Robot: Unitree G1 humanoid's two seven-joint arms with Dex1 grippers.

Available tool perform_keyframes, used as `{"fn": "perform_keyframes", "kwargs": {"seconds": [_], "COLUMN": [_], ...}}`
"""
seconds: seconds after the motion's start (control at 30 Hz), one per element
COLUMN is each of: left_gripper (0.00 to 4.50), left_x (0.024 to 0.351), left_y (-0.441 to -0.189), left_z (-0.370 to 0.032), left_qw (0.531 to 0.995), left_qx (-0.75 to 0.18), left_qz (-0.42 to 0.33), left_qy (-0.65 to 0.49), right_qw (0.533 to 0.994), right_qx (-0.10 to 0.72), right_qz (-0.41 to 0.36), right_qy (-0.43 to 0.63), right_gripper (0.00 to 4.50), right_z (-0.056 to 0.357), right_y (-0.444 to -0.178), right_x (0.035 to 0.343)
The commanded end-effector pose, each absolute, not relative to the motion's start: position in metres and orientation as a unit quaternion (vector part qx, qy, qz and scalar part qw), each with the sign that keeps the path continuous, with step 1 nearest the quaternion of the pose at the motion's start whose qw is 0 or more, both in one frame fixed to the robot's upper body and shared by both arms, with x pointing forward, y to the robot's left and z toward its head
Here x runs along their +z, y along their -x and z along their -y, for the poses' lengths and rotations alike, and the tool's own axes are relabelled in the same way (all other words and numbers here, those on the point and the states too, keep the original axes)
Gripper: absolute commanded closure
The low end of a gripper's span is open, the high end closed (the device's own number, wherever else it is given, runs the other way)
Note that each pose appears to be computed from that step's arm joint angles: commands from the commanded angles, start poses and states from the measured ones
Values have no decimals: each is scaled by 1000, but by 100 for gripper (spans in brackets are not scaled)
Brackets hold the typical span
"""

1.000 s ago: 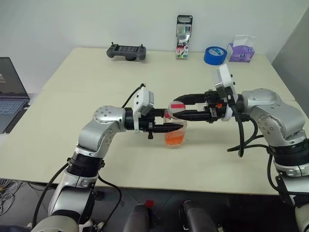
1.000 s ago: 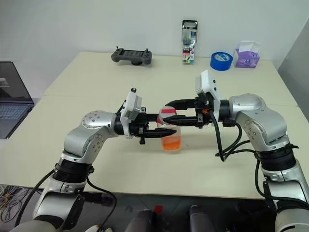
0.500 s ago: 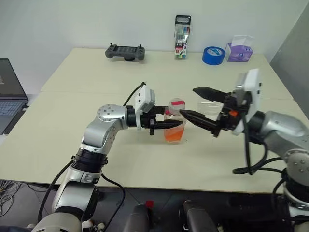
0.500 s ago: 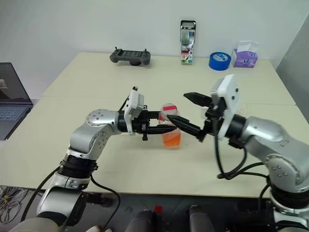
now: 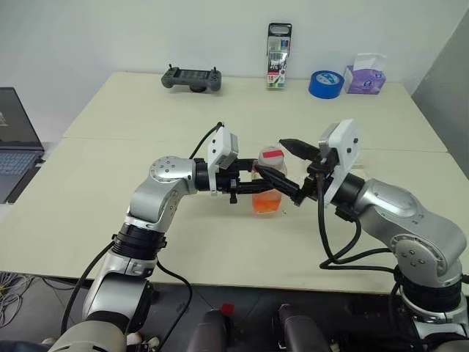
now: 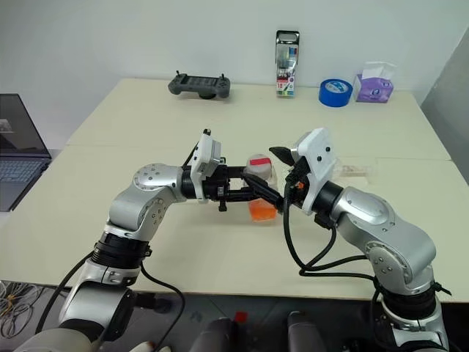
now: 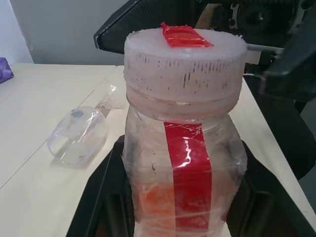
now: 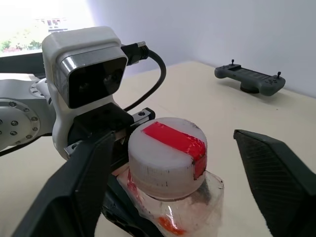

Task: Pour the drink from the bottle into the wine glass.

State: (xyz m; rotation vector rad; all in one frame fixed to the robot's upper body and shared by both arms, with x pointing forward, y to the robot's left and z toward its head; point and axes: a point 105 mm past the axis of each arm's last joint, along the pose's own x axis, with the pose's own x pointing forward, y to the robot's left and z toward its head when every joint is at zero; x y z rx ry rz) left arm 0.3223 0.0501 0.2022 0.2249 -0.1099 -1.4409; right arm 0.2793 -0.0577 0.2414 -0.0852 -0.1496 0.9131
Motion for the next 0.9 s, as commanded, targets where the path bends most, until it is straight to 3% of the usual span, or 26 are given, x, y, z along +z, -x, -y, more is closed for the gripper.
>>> {"fn": "perform_keyframes", "kwargs": {"seconds": [0.03,0.13,0.3,0.43,0.53,0.7,0.9], "left_gripper": [267,267,267,267,267,267,267], "left_x": [218,218,216,211,213,218,216], "left_y": [-317,-317,-311,-298,-292,-293,-298], "left_z": [-46,-46,-44,-41,-38,-34,-39], "left_qw": [734,734,724,691,673,676,696], "left_qx": [-665,-664,-677,-709,-726,-723,-705], "left_qz": [79,80,75,66,66,72,71], "left_qy": [-117,-117,-113,-125,-126,-121,-113], "right_qw": [889,889,864,786,728,725,776], "right_qx": [445,444,486,592,645,651,611], "right_qz": [101,104,108,86,52,34,-14], "right_qy": [46,42,76,159,224,222,154], "right_gripper": [183,270,269,269,269,269,61], "right_z": [58,58,58,70,86,100,130], "right_y": [-274,-274,-273,-274,-297,-310,-276], "right_x": [253,255,259,254,250,259,271]}}
